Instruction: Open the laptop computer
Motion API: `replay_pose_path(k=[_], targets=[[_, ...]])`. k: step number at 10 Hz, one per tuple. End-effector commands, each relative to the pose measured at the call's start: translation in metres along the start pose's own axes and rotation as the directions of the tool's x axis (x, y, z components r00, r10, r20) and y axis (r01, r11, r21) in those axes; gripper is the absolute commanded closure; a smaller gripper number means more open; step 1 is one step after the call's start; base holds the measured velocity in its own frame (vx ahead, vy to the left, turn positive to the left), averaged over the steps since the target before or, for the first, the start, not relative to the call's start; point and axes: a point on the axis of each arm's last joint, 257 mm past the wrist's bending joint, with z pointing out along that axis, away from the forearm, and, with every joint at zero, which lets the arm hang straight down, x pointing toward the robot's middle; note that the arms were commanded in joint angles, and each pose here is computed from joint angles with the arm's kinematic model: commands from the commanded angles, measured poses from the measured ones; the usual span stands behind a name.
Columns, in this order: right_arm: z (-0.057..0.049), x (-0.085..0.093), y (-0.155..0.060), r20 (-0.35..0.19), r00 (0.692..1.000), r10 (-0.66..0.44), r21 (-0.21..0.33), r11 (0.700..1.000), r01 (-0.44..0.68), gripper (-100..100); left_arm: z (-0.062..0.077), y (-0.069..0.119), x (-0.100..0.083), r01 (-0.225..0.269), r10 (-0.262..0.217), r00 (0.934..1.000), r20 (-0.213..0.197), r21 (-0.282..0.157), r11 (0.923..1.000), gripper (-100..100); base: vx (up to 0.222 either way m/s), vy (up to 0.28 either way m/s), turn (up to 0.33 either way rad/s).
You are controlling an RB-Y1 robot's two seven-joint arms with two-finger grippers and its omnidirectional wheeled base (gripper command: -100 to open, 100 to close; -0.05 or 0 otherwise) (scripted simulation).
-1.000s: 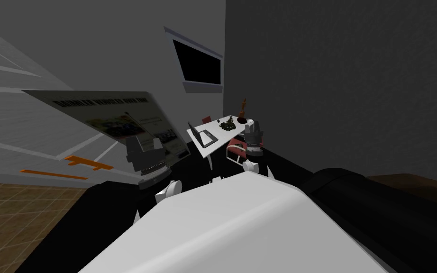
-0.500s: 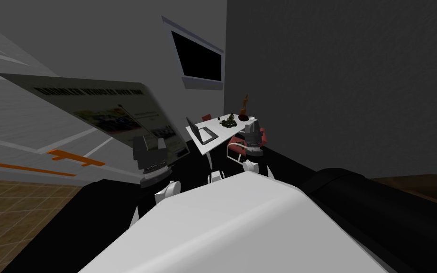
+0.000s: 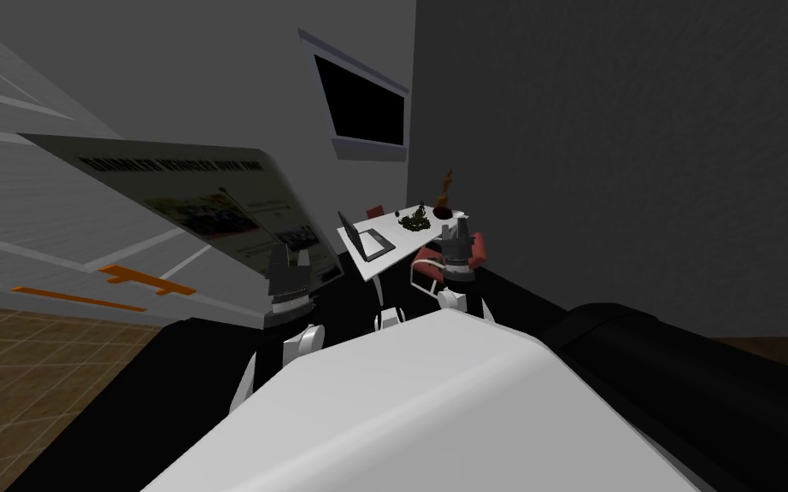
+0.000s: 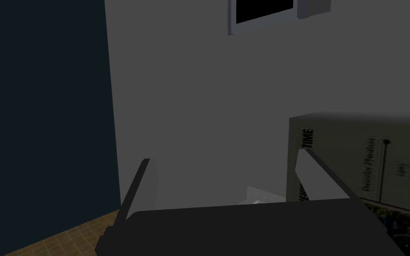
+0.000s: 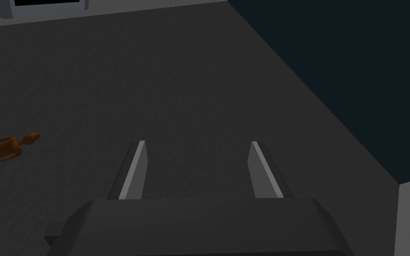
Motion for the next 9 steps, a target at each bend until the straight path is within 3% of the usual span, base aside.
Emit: replay_pose_path(k=[1, 5, 6, 8, 9], targets=[[0.000, 0.000, 0.000, 0.000, 1.000, 0.000, 0.000, 1.000, 0.000, 0, 0.002, 0.026, 0.013, -0.032, 0.029, 0.9986, -0.044, -0.067, 0.9972, -100, 0.053, -0.042, 0.106], [0.000, 0.000, 0.000, 0.000, 1.000, 0.000, 0.000, 1.000, 0.000, 0, 0.008, 0.067, 0.028, -0.093, 0.076, 0.9917, -0.104, -0.168, 0.9814, -100, 0.057, -0.057, 0.113], [0.000, 0.000, 0.000, 0.000, 1.000, 0.000, 0.000, 1.000, 0.000, 0, 0.007, 0.069, 0.028, -0.094, 0.076, 0.9915, -0.105, -0.176, 0.9799, -100, 0.039, -0.043, 0.043], [0.000, 0.000, 0.000, 0.000, 1.000, 0.000, 0.000, 1.000, 0.000, 0, 0.011, 0.090, 0.036, -0.133, 0.104, 0.9852, -0.136, -0.221, 0.9661, -100, 0.025, -0.038, 0.114], [0.000, 0.000, 0.000, 0.000, 1.000, 0.000, 0.000, 1.000, 0.000, 0, 0.010, 0.092, 0.036, -0.134, 0.103, 0.9850, -0.138, -0.230, 0.9639, -100, 0.027, -0.040, 0.053]])
